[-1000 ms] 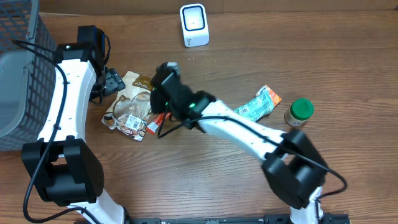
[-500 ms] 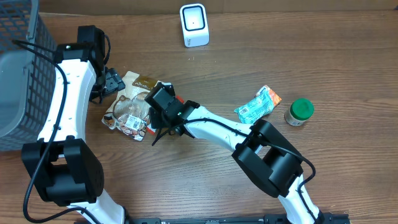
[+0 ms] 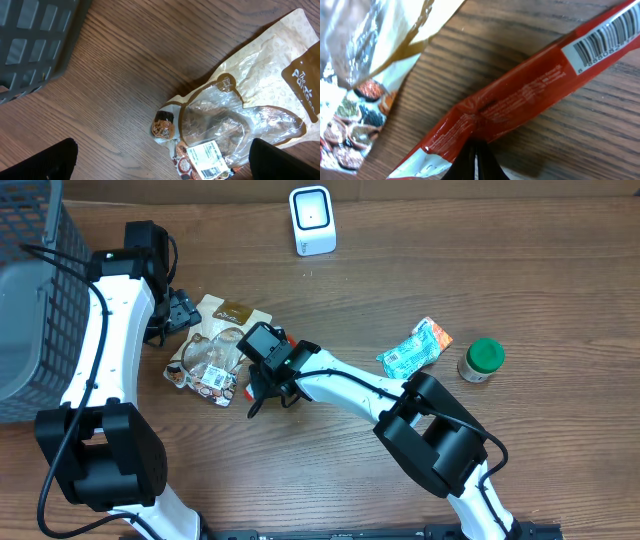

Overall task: Scan the item barcode
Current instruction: 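Move the right gripper left over the red stick snack, then lower the right gripper and grasp the red stick snack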

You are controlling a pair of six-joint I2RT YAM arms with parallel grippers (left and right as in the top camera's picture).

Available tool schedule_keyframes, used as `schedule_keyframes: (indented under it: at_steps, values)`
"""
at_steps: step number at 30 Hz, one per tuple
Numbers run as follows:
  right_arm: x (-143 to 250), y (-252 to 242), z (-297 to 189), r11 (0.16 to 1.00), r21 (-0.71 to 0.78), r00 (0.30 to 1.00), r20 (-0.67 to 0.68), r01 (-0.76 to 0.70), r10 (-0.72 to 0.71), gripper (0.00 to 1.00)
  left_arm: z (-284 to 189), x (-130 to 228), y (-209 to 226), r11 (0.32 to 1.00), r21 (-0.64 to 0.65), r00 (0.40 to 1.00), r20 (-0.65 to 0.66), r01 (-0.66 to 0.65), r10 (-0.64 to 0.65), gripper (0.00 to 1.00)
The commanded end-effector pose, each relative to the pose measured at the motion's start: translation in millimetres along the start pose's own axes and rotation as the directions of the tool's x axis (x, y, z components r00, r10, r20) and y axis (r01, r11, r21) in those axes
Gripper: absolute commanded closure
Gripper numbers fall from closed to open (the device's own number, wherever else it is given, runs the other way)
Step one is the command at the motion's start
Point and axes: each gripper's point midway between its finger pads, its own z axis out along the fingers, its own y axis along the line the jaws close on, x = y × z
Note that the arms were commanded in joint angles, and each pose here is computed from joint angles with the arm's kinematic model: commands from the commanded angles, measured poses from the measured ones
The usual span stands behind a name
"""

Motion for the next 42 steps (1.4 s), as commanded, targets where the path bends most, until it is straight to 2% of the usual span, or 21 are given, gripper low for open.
schedule_keyframes:
  at_steps: [1, 5, 11, 15, 24, 26, 34, 42]
  values:
    - [11, -18, 7, 0.997, 0.041, 0.997, -0.056, 0.059, -0.057, 0.95, -8, -5, -1, 1.000, 0.005, 1.000, 0.028, 0.000, 0.000, 0.00]
    - [-5, -38, -12, 0.996, 0.084, 0.997, -0.081, 0.023, -0.016, 0.86, -8, -5, -2, 1.000, 0.005, 1.000, 0.028, 0.000, 0.000, 0.00]
    - [-38, -39, -39, 0.997, 0.043, 0.997, -0.054, -0.060, 0.062, 0.84, -8, -5, -2, 1.000, 0.005, 1.000, 0.028, 0.000, 0.000, 0.00]
    - [-36, -17, -37, 0.997, -0.058, 0.996, -0.070, -0.052, 0.048, 0.83, -8, -5, -2, 1.000, 0.005, 1.000, 0.028, 0.000, 0.000, 0.00]
    - [-17, 27, -20, 0.994, -0.104, 0.998, -0.050, 0.043, -0.049, 0.83, -8, -5, -2, 1.000, 0.005, 1.000, 0.028, 0.000, 0.000, 0.00]
    - [-13, 29, -13, 0.995, -0.077, 0.997, -0.042, 0.061, -0.065, 0.79, -8, -5, -2, 1.000, 0.005, 1.000, 0.028, 0.000, 0.000, 0.00]
    - [0, 17, 6, 0.997, 0.006, 0.995, -0.064, 0.080, -0.079, 0.79, -8, -5, -2, 1.000, 0.005, 1.000, 0.028, 0.000, 0.000, 0.00]
    - [19, -36, -2, 0.976, 0.207, 0.986, -0.160, 0.074, -0.041, 0.79, -8, -5, -2, 1.000, 0.005, 1.000, 0.028, 0.000, 0.000, 0.00]
